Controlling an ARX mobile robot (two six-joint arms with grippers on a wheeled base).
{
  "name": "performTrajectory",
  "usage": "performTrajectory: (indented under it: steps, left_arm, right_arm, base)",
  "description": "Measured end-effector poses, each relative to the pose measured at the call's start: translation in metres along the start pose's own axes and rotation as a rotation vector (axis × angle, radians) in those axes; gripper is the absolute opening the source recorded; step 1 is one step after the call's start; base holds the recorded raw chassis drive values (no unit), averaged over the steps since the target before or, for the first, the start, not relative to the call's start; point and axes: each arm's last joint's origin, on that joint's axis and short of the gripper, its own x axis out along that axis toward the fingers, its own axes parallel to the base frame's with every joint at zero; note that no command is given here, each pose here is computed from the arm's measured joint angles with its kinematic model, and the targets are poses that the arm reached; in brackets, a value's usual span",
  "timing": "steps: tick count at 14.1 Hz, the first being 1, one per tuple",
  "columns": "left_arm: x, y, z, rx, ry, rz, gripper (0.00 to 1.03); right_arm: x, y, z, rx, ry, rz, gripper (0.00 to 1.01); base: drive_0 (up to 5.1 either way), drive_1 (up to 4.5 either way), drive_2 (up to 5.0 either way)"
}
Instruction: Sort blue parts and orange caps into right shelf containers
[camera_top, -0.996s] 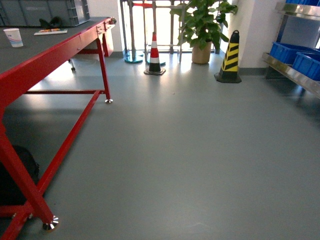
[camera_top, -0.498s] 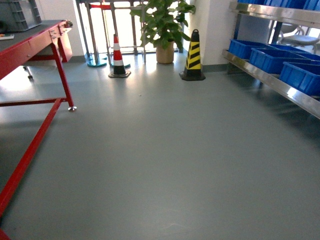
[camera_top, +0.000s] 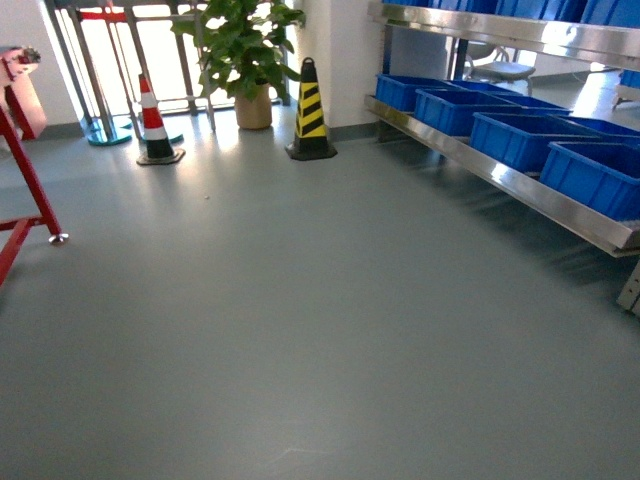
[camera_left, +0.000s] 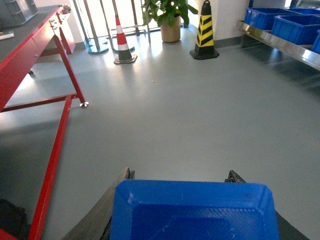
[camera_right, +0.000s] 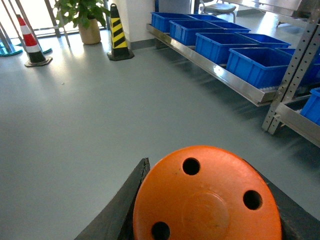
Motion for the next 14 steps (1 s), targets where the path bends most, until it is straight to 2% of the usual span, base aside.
performTrajectory:
  steps: [14]
  left_arm:
    - [0.0001,0.0000,-0.0001,0.000,0.001,0.000,0.44]
  right_arm:
    - [0.0001,0.0000,-0.0001,0.000,0.001,0.000,0.43]
  base:
    - [-1.5,-1.54,-1.5]
